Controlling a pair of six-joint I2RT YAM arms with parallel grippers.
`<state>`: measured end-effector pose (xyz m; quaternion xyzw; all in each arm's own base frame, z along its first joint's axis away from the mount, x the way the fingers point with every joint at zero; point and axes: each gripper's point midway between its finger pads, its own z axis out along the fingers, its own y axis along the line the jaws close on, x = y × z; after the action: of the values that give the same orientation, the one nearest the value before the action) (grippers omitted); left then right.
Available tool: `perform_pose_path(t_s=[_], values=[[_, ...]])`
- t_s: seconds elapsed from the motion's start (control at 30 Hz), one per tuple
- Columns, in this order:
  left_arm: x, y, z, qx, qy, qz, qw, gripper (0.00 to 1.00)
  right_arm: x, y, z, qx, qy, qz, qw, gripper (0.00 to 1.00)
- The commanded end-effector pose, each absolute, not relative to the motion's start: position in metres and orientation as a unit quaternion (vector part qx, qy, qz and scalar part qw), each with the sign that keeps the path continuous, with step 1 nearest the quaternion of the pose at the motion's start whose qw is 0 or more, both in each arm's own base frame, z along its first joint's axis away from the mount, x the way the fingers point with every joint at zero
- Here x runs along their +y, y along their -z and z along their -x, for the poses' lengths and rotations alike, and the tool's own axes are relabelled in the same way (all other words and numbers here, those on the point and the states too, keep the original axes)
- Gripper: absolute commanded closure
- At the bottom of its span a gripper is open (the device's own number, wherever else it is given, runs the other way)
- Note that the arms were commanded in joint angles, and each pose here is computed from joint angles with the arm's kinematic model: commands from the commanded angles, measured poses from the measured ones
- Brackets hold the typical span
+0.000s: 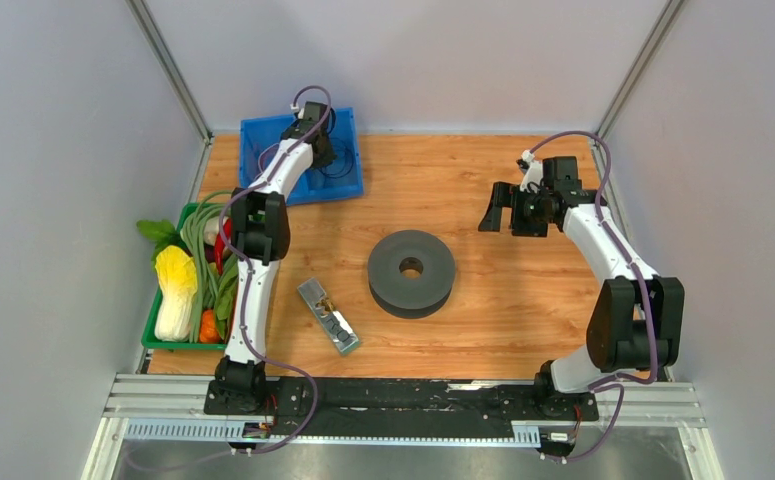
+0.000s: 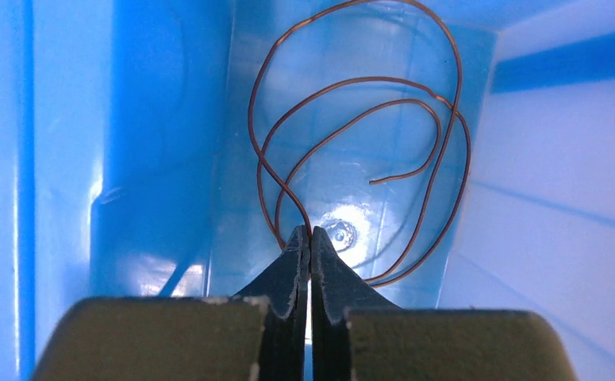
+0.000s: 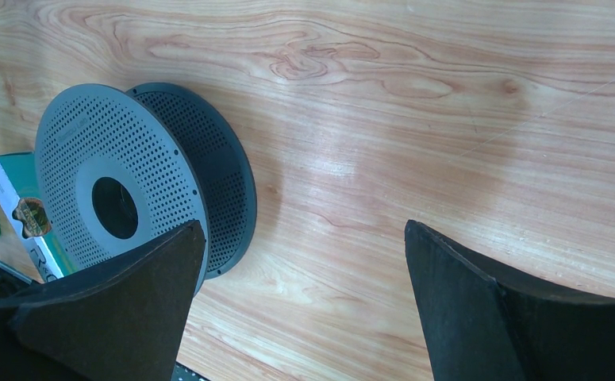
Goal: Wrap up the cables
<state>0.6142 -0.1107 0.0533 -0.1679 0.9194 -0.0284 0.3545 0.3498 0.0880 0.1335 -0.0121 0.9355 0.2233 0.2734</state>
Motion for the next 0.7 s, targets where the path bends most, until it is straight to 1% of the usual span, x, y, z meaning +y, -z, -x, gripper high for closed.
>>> perform_pose_path(t_s=[0.0, 0.17, 0.37, 0.5, 0.67], values=[[-0.119, -0.126, -0.631, 0.891, 0.031, 0.112, 0.439, 1.00, 0.091, -0.152, -0.357, 0.925, -0.230, 0.024, 0.302, 0.00], [-0.139, -0.179, -0.618, 0.868, 0.029, 0.045, 0.494, 1.00, 0.098, -0.159, -0.355, 0.920, -0.248, 0.038, 0.302, 0.00], [-0.136, -0.273, -0.595, 0.830, 0.033, 0.005, 0.557, 1.00, 0.107, -0.184, -0.352, 0.902, -0.275, 0.075, 0.324, 0.00], [-0.143, -0.336, -0.564, 0.807, 0.060, -0.054, 0.585, 1.00, 0.110, -0.202, -0.347, 0.890, -0.284, 0.102, 0.341, 0.00], [-0.159, -0.424, -0.513, 0.748, 0.108, -0.150, 0.638, 1.00, 0.114, -0.237, -0.336, 0.864, -0.287, 0.153, 0.385, 0.00]])
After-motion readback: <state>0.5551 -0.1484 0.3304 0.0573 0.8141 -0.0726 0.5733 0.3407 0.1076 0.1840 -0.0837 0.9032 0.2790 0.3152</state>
